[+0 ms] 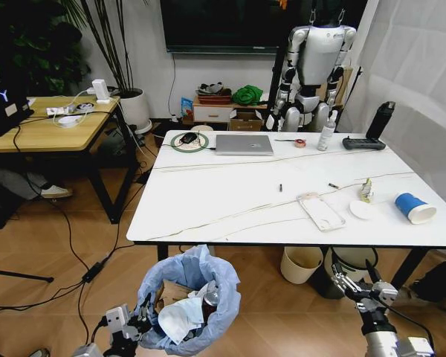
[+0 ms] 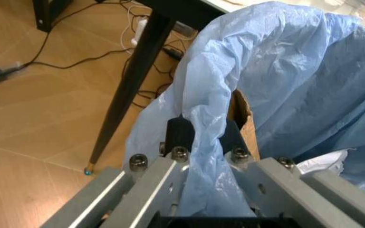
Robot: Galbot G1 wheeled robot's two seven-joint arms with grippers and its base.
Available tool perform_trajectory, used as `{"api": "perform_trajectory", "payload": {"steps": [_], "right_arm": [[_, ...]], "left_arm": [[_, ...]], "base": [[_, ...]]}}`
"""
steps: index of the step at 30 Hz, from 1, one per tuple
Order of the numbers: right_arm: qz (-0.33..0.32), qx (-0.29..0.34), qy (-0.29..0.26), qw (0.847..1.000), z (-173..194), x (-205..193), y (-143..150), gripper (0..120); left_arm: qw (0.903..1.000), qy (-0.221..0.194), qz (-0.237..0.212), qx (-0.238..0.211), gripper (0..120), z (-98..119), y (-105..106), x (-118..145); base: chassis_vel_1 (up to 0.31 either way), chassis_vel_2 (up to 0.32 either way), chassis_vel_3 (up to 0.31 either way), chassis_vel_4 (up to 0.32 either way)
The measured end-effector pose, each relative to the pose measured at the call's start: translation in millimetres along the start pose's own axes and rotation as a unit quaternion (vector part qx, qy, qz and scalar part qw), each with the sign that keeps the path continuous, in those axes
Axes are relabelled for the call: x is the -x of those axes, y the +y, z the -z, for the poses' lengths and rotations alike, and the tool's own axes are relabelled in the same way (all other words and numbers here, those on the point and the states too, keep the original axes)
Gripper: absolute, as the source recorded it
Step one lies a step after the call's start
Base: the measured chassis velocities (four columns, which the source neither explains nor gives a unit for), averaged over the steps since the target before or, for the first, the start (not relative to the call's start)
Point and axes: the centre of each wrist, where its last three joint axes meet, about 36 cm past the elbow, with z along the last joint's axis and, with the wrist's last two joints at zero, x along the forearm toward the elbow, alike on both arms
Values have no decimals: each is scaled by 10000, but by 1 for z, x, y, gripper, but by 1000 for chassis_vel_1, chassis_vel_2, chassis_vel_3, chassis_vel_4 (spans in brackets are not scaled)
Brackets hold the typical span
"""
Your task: Pick up the trash bin and place the trash from the table into it.
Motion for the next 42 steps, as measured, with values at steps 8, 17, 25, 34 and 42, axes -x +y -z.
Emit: {"api": "perform_trajectory", "payload": {"steps": [8, 17, 25, 34, 42], "right_arm": [[18, 12, 2, 10000, 0, 1, -1, 100], [28, 16, 8, 10000, -1, 1, -2, 100], [43, 28, 0, 10000, -1, 1, -2, 100], [63, 43, -12, 10000, 0, 2, -3, 100], [175, 16, -22, 9998, 1, 7, -4, 100]], "left_arm": [[10000, 21, 4, 2, 0, -2, 0, 1], [10000, 21, 2, -6, 0, -2, 0, 1], [10000, 20, 0, -8, 0, -3, -1, 1], [10000, 27, -4, -4, 0, -4, -2, 1], [10000, 20, -7, -10, 0, -3, -3, 1]], "base": [[-75, -72, 90, 87], [-85, -79, 82, 70], [-73, -80, 74, 83], [-87, -86, 96, 85], [-95, -96, 91, 78]]}}
